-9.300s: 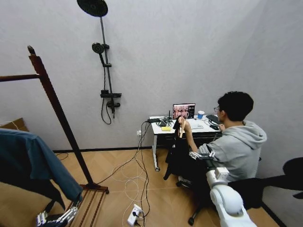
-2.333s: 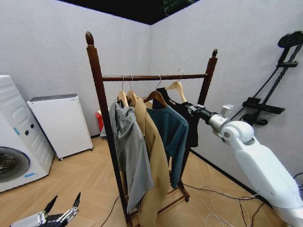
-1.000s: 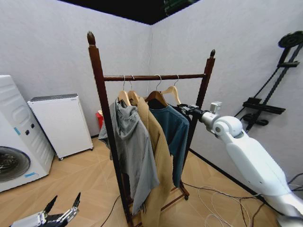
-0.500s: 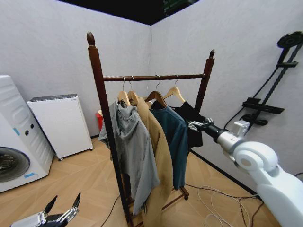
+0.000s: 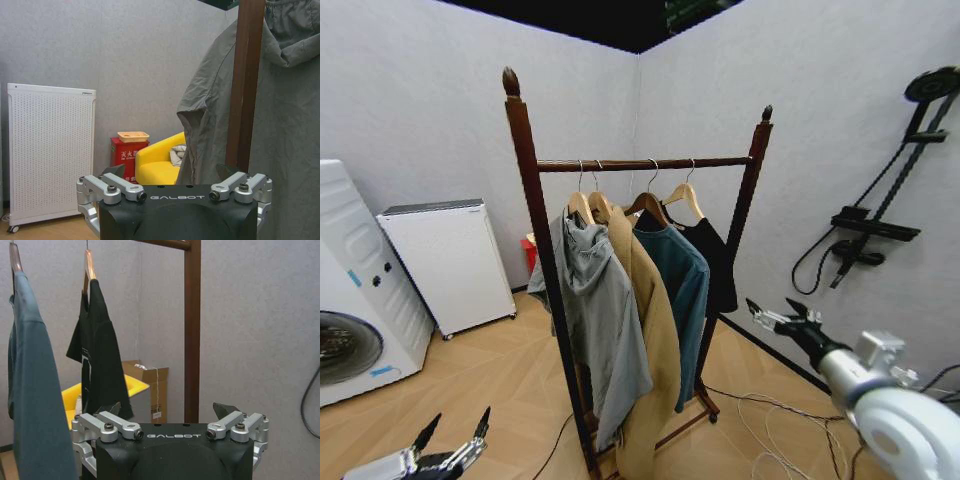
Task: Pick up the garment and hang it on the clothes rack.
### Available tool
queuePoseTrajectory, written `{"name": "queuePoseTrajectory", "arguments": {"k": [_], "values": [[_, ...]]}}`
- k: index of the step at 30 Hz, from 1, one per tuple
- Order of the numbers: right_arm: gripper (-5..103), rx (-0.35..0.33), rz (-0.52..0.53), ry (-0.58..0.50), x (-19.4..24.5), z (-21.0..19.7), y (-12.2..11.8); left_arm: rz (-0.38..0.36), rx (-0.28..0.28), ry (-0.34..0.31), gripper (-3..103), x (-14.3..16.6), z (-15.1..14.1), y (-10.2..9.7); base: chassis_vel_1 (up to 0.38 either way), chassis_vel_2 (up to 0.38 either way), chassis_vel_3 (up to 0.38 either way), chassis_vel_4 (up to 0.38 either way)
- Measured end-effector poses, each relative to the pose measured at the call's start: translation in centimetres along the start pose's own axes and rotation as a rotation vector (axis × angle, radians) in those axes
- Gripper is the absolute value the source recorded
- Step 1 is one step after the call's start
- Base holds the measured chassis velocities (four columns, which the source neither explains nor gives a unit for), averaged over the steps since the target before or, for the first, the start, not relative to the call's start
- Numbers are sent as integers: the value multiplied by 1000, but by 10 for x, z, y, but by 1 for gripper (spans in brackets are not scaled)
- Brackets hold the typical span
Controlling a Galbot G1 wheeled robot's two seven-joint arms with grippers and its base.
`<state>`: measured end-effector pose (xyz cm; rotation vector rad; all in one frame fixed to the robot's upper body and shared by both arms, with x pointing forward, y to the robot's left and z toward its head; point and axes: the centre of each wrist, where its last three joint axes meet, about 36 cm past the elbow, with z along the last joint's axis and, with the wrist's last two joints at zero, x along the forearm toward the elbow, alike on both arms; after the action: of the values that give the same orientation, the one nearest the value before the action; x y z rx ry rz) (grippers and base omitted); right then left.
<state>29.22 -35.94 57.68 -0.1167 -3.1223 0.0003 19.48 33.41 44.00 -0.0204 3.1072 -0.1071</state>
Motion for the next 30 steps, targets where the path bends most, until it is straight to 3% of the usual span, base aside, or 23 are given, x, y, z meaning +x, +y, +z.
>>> {"name": "queuePoseTrajectory", "arguments": {"k": [14,30], "values": [[100,49,123,-34,11,46,3,0,0,0,100,0,0,0,0,0,0,0],[100,61,119,-84,10,49,-2,0,0,0,100,0,0,0,-39,-32,-26,-31]]}}
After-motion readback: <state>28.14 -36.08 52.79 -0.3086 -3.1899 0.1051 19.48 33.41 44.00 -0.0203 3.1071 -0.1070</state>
